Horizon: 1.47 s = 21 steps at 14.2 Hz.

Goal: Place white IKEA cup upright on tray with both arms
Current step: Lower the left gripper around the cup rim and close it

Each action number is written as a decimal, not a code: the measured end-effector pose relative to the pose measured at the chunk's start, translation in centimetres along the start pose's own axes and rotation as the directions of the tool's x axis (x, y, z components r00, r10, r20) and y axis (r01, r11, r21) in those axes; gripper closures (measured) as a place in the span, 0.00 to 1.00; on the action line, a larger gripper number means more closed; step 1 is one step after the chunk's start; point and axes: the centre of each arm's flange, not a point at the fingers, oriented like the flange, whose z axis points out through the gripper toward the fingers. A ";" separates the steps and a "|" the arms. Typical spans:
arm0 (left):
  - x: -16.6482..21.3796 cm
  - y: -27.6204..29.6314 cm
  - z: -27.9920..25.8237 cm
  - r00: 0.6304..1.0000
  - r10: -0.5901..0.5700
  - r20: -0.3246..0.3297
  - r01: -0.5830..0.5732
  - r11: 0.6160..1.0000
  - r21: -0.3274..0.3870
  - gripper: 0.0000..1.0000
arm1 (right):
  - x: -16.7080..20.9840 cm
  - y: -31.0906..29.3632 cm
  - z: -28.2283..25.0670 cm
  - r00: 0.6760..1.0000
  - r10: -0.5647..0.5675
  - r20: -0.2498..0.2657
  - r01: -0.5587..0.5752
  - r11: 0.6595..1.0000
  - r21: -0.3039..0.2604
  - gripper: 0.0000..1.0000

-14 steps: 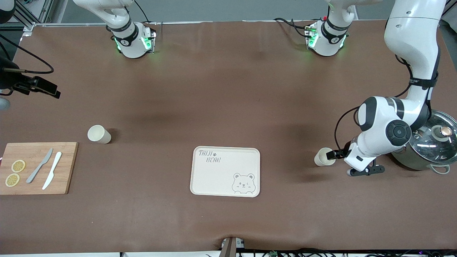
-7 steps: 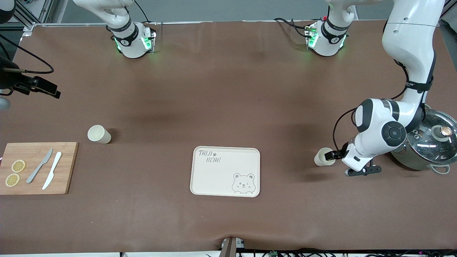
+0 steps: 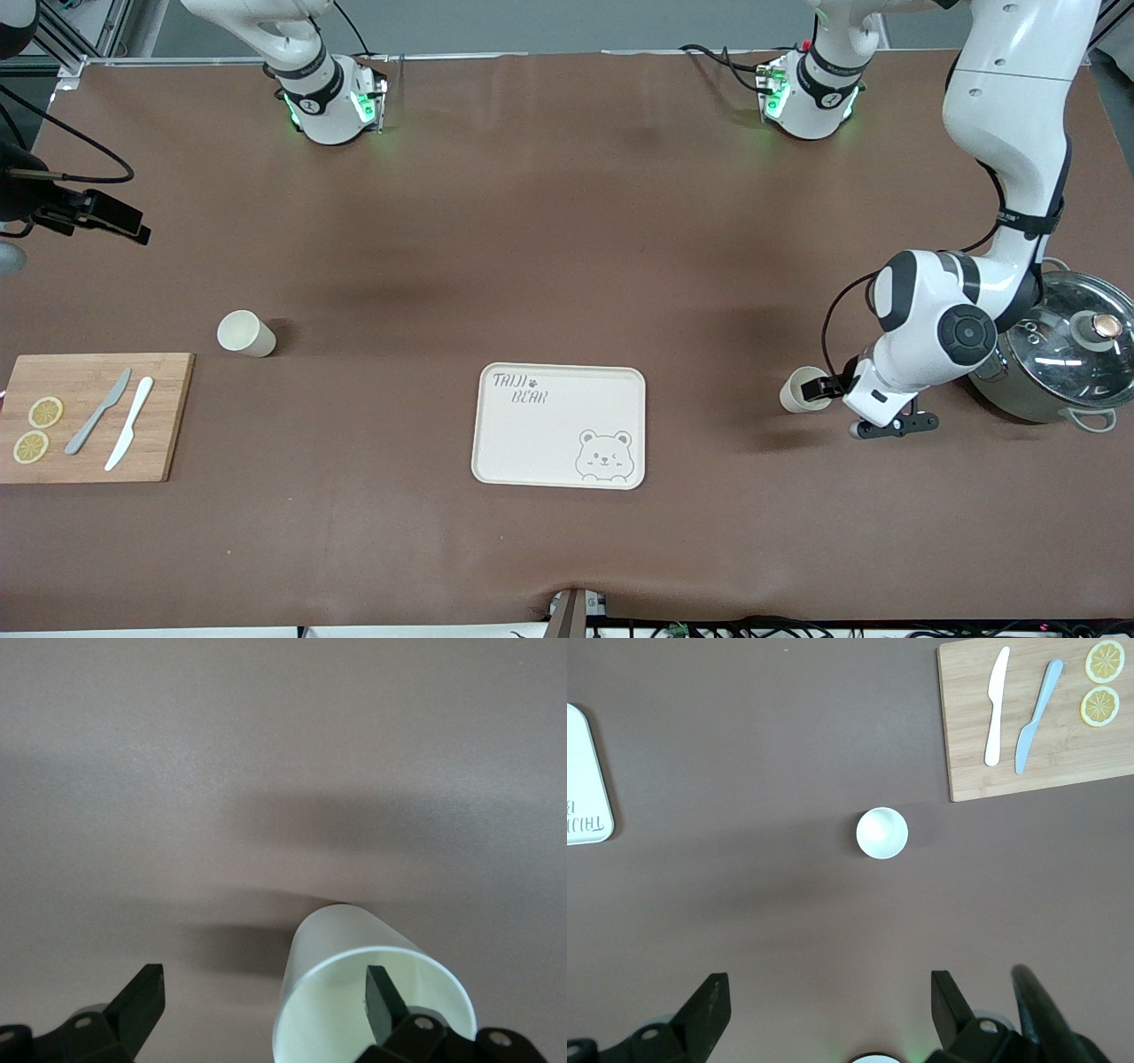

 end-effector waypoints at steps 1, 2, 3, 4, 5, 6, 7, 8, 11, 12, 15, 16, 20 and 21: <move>0.0 0.0 0.3 1.000 0.000 0.001 0.000 1.000 0.000 0.00 | 0.0 0.0 0.0 1.000 0.000 -0.001 0.000 1.000 0.000 0.00; 0.0 0.0 0.3 1.000 -0.001 0.001 0.001 1.000 -0.001 0.00 | 0.0 0.0 0.0 1.000 0.000 -0.001 0.000 1.000 0.000 0.00; 0.0 -0.1 0.3 1.000 -0.001 -0.001 0.001 1.000 -0.001 0.00 | 0.0 0.0 0.0 1.000 0.000 -0.001 0.000 1.000 0.000 0.00; 0.0 -0.1 0.3 1.000 -0.001 -0.001 0.001 1.000 -0.001 0.00 | 0.0 0.0 0.0 1.000 0.000 0.000 0.000 1.000 0.000 0.00; 0.0 -0.1 0.3 1.000 -0.001 -0.002 0.001 1.000 -0.001 0.00 | 0.0 0.0 0.0 1.000 0.000 0.000 0.000 1.000 0.000 0.00; 0.1 -0.1 0.4 1.000 -0.001 -0.003 0.001 1.000 -0.001 0.00 | 0.0 0.0 0.0 1.000 0.000 0.000 0.000 1.000 0.000 0.00; 0.1 -0.1 0.4 1.000 -0.001 -0.004 0.001 1.000 -0.002 0.00 | 0.0 0.0 0.0 1.000 0.000 0.000 0.000 1.000 0.000 0.00; 0.1 -0.1 0.4 1.000 -0.002 -0.005 0.002 1.000 -0.002 0.09 | 0.0 0.0 0.0 1.000 0.000 0.000 0.000 1.000 0.000 0.00; 0.1 -0.1 0.4 1.000 -0.004 -0.006 0.004 1.000 -0.002 0.38 | 0.0 0.0 0.1 1.000 0.000 0.000 0.000 1.000 0.000 0.00; 0.1 -0.1 0.4 1.000 -0.004 -0.006 0.004 1.000 -0.002 0.50 | 0.0 0.0 0.1 1.000 0.000 0.001 0.000 1.000 0.000 0.00; 0.1 -0.1 0.3 1.000 -0.019 -0.007 0.019 1.000 -0.003 0.79 | 0.1 0.0 0.1 1.000 0.000 0.001 0.000 1.000 0.000 0.00; 0.1 0.0 0.3 1.000 -0.025 -0.008 0.025 1.000 -0.003 0.89 | 0.1 0.0 0.1 1.000 0.000 0.001 0.000 1.000 0.000 0.00; 0.1 0.5 0.0 0.998 -0.055 -0.012 0.055 0.998 -0.007 0.96 | 0.1 0.0 0.2 1.000 0.001 0.003 -0.001 1.000 0.000 0.00; 0.1 0.6 0.0 0.998 -0.061 -0.012 0.061 0.998 -0.008 0.96 | 0.4 0.0 0.6 1.000 0.002 0.011 -0.002 1.000 -0.002 0.00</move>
